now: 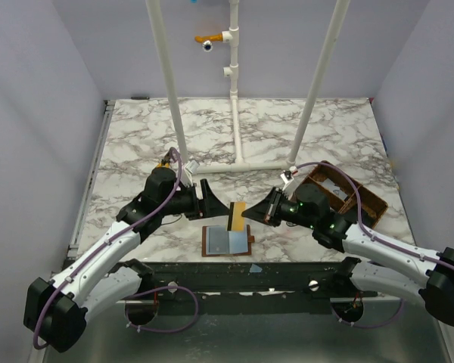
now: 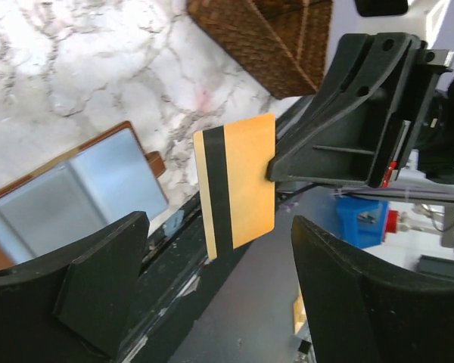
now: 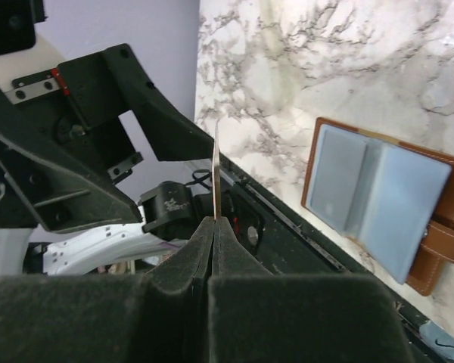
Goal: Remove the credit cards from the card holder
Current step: Place the credit card in the storage box, then remove the credit card from the card holder.
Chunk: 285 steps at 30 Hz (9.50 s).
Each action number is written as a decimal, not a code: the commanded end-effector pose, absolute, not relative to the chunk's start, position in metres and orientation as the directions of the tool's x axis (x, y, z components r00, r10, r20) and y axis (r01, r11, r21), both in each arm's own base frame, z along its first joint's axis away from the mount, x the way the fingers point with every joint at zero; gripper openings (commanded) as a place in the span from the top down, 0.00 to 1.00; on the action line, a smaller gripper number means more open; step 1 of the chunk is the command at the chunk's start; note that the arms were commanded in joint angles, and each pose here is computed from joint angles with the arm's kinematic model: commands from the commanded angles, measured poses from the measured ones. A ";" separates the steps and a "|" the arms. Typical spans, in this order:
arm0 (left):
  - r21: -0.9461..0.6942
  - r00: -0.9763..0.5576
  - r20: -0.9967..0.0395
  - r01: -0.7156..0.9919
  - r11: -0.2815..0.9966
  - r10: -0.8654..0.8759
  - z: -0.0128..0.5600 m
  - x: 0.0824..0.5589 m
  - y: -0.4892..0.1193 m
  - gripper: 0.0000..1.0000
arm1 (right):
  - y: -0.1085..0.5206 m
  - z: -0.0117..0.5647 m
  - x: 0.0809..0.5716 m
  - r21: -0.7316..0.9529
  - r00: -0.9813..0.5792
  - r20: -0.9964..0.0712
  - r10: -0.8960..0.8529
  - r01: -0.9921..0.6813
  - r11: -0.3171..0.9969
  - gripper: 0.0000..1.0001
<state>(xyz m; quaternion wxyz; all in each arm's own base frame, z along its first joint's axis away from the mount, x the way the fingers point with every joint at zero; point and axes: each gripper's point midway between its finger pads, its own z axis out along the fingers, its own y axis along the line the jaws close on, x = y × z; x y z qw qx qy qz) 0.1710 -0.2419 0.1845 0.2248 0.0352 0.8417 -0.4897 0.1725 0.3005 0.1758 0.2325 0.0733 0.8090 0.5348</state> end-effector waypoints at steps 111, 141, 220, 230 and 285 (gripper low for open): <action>-0.813 -0.995 -0.006 -0.053 0.579 -0.100 0.194 0.271 -0.482 1.00 | 0.014 0.201 0.265 0.338 -0.491 -0.581 0.649 0.580 0.741 0.00; -0.762 -0.981 0.116 -0.188 0.619 -0.154 0.152 0.257 -0.534 0.97 | 0.022 0.231 0.256 0.392 -0.491 -0.617 0.614 0.484 0.782 0.00; -0.586 -0.850 -0.378 -0.088 0.806 -0.368 0.090 0.175 -0.167 0.46 | 0.344 0.095 0.170 0.376 -0.846 -0.525 0.099 -0.125 0.918 0.05; -0.588 -0.819 -0.391 -0.129 0.798 -0.420 0.096 0.189 -0.146 0.46 | 0.366 0.063 0.166 0.289 -0.857 -0.515 -0.011 -0.185 0.939 0.31; -0.634 -0.911 -0.246 -0.107 0.766 -0.331 0.062 0.167 -0.178 0.81 | 0.332 -0.012 0.143 0.187 -0.907 -0.420 -0.043 -0.133 0.973 0.90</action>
